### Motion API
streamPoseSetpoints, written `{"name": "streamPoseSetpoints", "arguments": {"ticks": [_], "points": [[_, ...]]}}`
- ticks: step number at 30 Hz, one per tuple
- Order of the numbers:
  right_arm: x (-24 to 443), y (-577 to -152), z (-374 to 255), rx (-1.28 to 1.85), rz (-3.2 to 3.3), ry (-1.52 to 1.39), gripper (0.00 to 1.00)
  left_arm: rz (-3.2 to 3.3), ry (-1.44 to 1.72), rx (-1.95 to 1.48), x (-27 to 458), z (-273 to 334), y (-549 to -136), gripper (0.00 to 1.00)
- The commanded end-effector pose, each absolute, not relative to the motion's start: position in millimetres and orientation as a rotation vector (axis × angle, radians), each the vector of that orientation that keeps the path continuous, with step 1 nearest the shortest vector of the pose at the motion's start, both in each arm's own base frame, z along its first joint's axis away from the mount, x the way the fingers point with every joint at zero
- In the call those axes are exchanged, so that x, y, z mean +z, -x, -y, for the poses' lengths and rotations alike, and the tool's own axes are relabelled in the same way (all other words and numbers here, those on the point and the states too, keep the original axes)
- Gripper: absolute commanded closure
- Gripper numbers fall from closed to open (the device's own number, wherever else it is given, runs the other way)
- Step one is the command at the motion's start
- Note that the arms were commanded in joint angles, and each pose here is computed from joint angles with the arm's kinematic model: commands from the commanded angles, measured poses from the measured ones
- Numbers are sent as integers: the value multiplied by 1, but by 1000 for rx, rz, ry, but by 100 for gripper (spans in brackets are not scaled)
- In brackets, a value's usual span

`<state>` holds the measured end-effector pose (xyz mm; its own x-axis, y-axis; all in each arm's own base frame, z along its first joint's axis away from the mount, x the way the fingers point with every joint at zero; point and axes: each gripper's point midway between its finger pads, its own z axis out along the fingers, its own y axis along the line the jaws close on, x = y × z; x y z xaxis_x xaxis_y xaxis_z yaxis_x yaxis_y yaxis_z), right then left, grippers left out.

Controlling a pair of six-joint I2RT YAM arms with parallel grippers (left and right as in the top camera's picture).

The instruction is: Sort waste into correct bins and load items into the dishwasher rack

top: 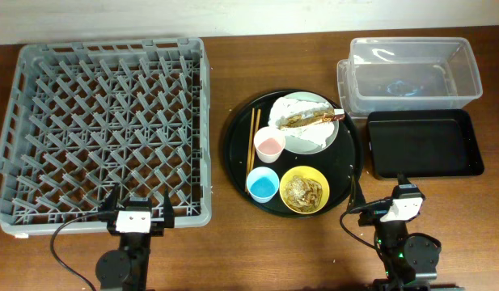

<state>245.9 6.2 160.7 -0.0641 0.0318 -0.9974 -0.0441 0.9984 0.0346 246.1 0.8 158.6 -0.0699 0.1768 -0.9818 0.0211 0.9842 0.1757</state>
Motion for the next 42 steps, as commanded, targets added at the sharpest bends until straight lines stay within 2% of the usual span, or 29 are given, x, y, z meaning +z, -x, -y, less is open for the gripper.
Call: {"name": "streamPoseSetpoints", "arguments": {"ticks": [1, 33, 42], "points": [[157, -246, 5, 37, -1642, -36, 2, -1643, -185, 120, 156, 4, -246, 1], [157, -246, 6, 33, -1643, -39, 2, -1643, -185, 120, 156, 4, -246, 0], [215, -242, -1, -28, -1454, 79, 1, -1414, -211, 106, 212, 12, -244, 1]]}}
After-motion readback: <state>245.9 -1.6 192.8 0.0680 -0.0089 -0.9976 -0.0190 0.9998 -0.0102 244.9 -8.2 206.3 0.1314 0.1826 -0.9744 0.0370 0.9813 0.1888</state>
